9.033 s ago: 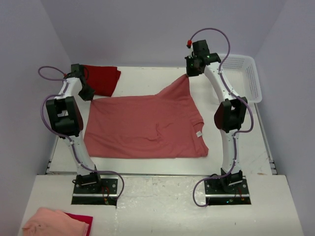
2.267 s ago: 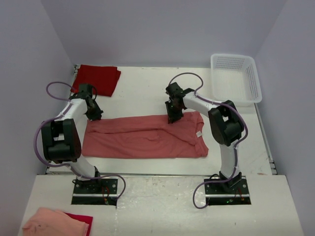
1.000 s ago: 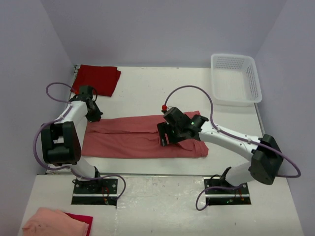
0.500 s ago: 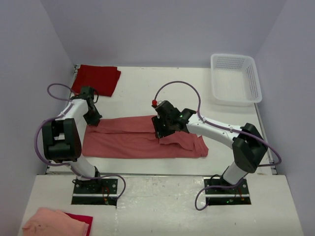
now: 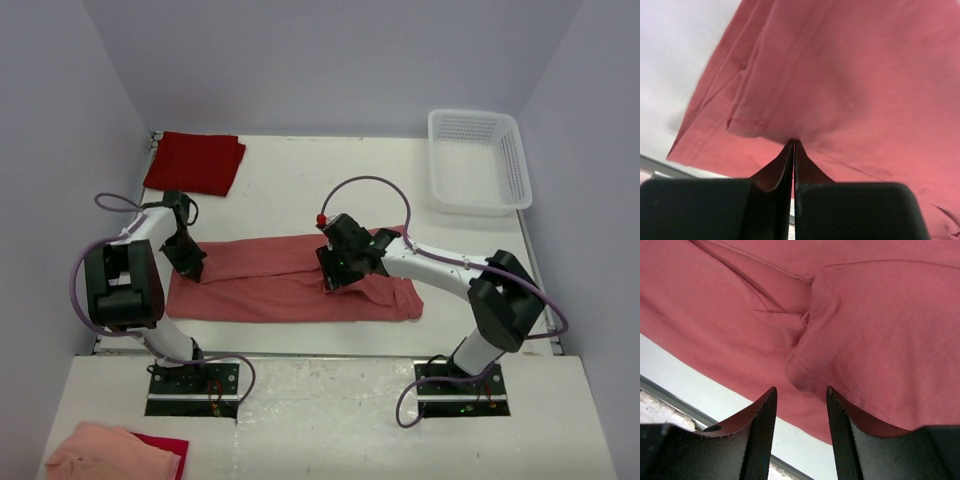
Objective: Fold and stack the t-shirts
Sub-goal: Fold the other side of the tshirt into a rectangle
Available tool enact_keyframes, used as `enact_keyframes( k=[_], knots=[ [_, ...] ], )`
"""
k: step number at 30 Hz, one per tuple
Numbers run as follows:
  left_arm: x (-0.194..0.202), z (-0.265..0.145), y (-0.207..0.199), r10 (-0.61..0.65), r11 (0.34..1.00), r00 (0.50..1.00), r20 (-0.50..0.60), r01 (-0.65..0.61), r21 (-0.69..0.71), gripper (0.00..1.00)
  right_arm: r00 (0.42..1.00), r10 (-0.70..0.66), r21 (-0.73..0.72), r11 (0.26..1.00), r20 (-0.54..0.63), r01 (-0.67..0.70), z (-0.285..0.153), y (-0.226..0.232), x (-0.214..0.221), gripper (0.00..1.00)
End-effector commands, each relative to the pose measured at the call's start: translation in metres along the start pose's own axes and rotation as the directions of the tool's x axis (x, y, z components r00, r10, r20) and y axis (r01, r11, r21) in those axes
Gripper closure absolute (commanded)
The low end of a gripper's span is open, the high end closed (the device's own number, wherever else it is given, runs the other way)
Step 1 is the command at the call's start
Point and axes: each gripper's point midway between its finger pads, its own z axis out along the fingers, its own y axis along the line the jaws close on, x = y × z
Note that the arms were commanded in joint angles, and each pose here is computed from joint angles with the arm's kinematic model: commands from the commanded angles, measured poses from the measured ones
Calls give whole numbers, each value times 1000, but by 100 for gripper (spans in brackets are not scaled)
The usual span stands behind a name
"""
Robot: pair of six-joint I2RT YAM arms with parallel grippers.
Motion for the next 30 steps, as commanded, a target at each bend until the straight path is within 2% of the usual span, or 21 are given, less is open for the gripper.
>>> enact_keyframes(
  k=[1, 4, 10, 14, 16, 20, 22, 23, 25, 28, 30],
  knots=[
    [18, 0, 23, -49, 994, 997, -64, 43, -97, 100, 997, -4, -16, 1000, 75, 6, -11, 1, -15, 54],
    [8, -5, 25, -61, 993, 998, -26, 58, -103, 100, 998, -2, -9, 1000, 68, 2, -8, -2, -11, 54],
    [-37, -60, 24, -93, 995, 965, 243, 101, -21, 100, 998, 11, -2, 1000, 69, -11, -9, -5, -10, 54],
    [-49, -79, 0, -13, 997, 948, 319, -11, 74, 100, 996, 26, 7, 1000, 82, -27, -13, -7, -21, 54],
    [-47, -80, -27, 58, 984, 935, 350, -112, 136, 100, 996, 50, 34, 998, 71, -53, -14, -16, -24, 54],
    [-33, -63, -66, 161, 948, 921, 355, -244, 203, 100, 988, 119, 82, 988, 100, -127, -22, -39, -45, 49],
    [-25, -43, -72, 213, 940, 924, 319, -282, 190, 100, 983, 152, 116, 980, 104, -164, -24, -55, -52, 47],
    [-25, -36, -70, 224, 944, 925, 306, -284, 168, 100, 981, 164, 125, 976, 105, -177, -24, -60, -59, 57],
    [-23, -23, -64, 243, 952, 933, 267, -282, 120, 100, 968, 225, 135, 962, 106, -239, -25, -78, -66, 100],
    [-26, -19, -56, 271, 953, 926, 264, -297, 62, 100, 952, 294, 135, 943, 89, -303, -20, -97, -68, 100],
    [-33, -22, -45, 272, 959, 918, 289, -283, -2, 100, 952, 305, 156, 939, 32, -306, -11, -103, -60, 100]
  ],
)
